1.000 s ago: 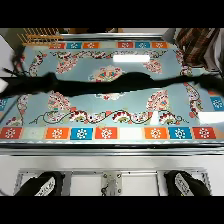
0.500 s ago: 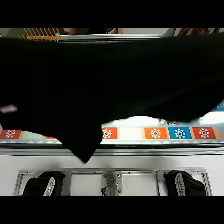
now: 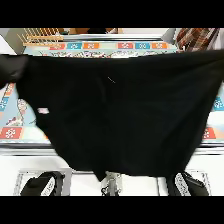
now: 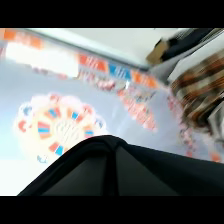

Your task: Fold the clothes and pants, and hang the long-sleeved shirts on hangers.

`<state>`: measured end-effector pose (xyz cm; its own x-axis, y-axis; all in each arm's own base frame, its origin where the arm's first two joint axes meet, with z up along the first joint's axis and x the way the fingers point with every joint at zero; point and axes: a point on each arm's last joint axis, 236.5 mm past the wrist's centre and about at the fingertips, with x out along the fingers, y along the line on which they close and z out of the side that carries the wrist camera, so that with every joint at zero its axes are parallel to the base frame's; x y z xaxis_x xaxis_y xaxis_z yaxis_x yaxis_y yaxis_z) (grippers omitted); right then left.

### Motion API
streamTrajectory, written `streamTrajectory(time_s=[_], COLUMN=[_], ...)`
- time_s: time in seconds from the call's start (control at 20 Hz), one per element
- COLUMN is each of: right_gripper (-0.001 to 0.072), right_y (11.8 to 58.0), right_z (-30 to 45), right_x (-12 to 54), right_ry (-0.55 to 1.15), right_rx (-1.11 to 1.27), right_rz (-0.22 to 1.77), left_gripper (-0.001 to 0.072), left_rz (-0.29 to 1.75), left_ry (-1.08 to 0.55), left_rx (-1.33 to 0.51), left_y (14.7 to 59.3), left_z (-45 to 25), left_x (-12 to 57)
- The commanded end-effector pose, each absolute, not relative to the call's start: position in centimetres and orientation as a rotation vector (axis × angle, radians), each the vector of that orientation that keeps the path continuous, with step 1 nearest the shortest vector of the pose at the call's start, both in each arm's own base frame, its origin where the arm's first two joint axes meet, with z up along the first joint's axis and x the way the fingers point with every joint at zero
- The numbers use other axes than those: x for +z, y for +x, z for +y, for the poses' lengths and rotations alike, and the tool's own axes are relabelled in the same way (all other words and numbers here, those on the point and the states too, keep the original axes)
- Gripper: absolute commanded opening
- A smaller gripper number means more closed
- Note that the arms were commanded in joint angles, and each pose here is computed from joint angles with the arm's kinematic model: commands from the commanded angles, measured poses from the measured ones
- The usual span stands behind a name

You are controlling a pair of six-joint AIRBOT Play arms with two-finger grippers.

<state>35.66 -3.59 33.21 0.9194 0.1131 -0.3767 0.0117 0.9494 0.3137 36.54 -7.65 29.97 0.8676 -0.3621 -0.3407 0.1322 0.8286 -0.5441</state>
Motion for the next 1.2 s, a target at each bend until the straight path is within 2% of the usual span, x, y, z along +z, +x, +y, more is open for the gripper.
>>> streamTrajectory(time_s=[0.0, 0.1, 0.2, 0.3, 0.35, 0.4, 0.45, 0.5, 0.6, 0.65, 0.8, 1.05, 1.15], right_gripper=[0.001, 0.001, 0.001, 0.0015, 0.0076, 0.031, 0.0563, 0.0637, 0.063, 0.0579, 0.0576, 0.0576, 0.0576], right_y=[42.5, 47.3, 51.6, 54.3, 55.1, 55.5, 55.6, 55.4, 53.5, 52.2, 47.3, 39.2, 37.1], right_z=[-4.1, -4.2, -4.1, -3.7, -3.4, -3.4, -3.3, -3.4, -3.3, -3.2, -2.8, -0.5, 0.1], right_x=[21.2, 16.7, 14.0, 12.2, 11.5, 11.2, 11.1, 11.3, 12.4, 13.4, 15.7, 14.4, 13.9], right_ry=[0.296, 0.282, 0.342, 0.395, 0.423, 0.445, 0.455, 0.459, 0.458, 0.446, 0.369, 0.369, 0.375], right_rx=[0.05, 0.032, 0.003, -0.002, 0.001, 0.001, 0.003, 0.003, 0.021, 0.03, 0.043, 0.063, 0.067], right_rz=[0.712, 0.734, 0.694, 0.659, 0.652, 0.646, 0.646, 0.65, 0.687, 0.707, 0.736, 0.794, 0.793], left_gripper=[0.0012, 0.0011, 0.0011, 0.0012, 0.0013, 0.022, 0.0579, 0.0673, 0.0673, 0.0673, 0.0673, 0.0673, 0.0673], left_rz=[0.667, 0.778, 0.858, 0.927, 0.951, 0.978, 0.997, 1.013, 1.009, 1.015, 1.128, 1.39, 1.464], left_ry=[-0.47, -0.483, -0.509, -0.54, -0.552, -0.563, -0.572, -0.572, -0.55, -0.487, -0.307, -0.369, -0.405], left_rx=[-0.279, -0.266, -0.247, -0.226, -0.219, -0.213, -0.209, -0.208, -0.195, -0.179, -0.069, 0.001, 0.04], left_y=[44.9, 49.3, 53.1, 55.3, 55.9, 56.2, 56.4, 56.2, 55.6, 54.7, 48.9, 37.0, 33.7], left_z=[-9.4, -10.0, -9.8, -9.7, -9.7, -9.5, -9.2, -8.7, -7.2, -5.8, -2.1, -2.5, -2.7], left_x=[19.5, 14.2, 9.5, 5.8, 4.6, 3.7, 3.3, 3.5, 4.9, 5.6, 3.9, -5.5, -8.5])
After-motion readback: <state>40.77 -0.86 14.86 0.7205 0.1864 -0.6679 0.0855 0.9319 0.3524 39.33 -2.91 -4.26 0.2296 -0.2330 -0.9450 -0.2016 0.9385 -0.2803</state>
